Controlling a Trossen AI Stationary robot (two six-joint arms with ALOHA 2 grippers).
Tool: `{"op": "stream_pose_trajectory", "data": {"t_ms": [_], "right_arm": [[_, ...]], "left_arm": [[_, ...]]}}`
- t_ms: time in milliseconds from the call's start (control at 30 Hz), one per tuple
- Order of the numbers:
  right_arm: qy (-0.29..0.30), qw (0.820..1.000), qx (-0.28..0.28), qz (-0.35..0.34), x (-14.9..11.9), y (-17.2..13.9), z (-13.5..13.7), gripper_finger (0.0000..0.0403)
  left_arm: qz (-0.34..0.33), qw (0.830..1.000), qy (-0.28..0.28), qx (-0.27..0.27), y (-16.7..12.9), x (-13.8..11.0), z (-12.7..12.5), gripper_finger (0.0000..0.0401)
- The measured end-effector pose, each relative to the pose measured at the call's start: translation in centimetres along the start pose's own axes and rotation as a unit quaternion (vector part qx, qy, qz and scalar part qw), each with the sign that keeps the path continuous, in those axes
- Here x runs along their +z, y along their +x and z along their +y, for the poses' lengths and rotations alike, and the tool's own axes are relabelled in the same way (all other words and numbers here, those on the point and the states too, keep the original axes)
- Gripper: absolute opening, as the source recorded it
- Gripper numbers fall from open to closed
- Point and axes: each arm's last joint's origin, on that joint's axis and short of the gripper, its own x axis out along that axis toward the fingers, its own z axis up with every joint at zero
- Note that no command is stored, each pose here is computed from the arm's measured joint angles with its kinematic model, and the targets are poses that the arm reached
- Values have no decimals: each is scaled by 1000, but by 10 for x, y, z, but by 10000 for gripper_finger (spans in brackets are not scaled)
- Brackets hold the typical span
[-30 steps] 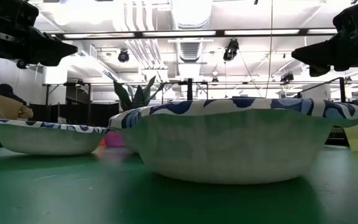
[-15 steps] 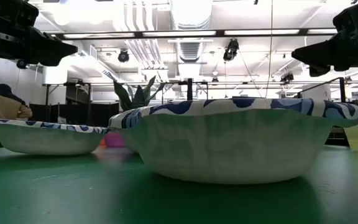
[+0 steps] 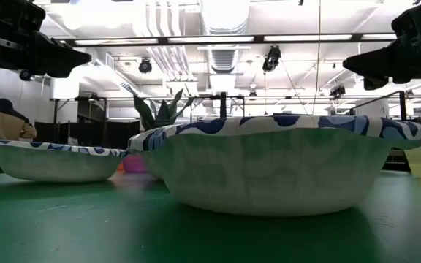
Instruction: Place and stack bowls onto a shelf
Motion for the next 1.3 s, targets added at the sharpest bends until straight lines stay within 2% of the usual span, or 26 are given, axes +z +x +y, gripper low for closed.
{"op": "stream_pose_trajectory", "data": {"t_ms": [467,667,867,967,1033,1133,1167,1233,1300], "right_arm": [[0,1000,0,0,0,0,0,52],[11,1000,-2,-5,1,0,0,52],[42,998,-4,-49,10,0,-1,52],[51,995,-5,-89,17,-2,-2,52],[52,993,-5,-109,21,-2,-2,52],[42,990,-7,-135,26,-3,-2,52],[40,989,-8,-143,28,-3,-3,52],[39,986,-9,-162,31,-4,-3,52],[40,982,-10,-185,36,-4,-3,52]], "left_arm": [[0,1000,0,0,0,0,0,0],[0,999,52,0,0,0,0,0],[-10,999,52,3,0,2,1,0],[-51,999,11,13,-1,10,2,0],[-87,994,-56,16,-2,17,4,0],[-144,965,-218,4,-4,27,7,0],[-159,954,-255,-2,-4,30,7,0],[-183,943,-276,-7,-6,34,9,0],[-197,940,-279,-8,-7,37,9,0]]}}
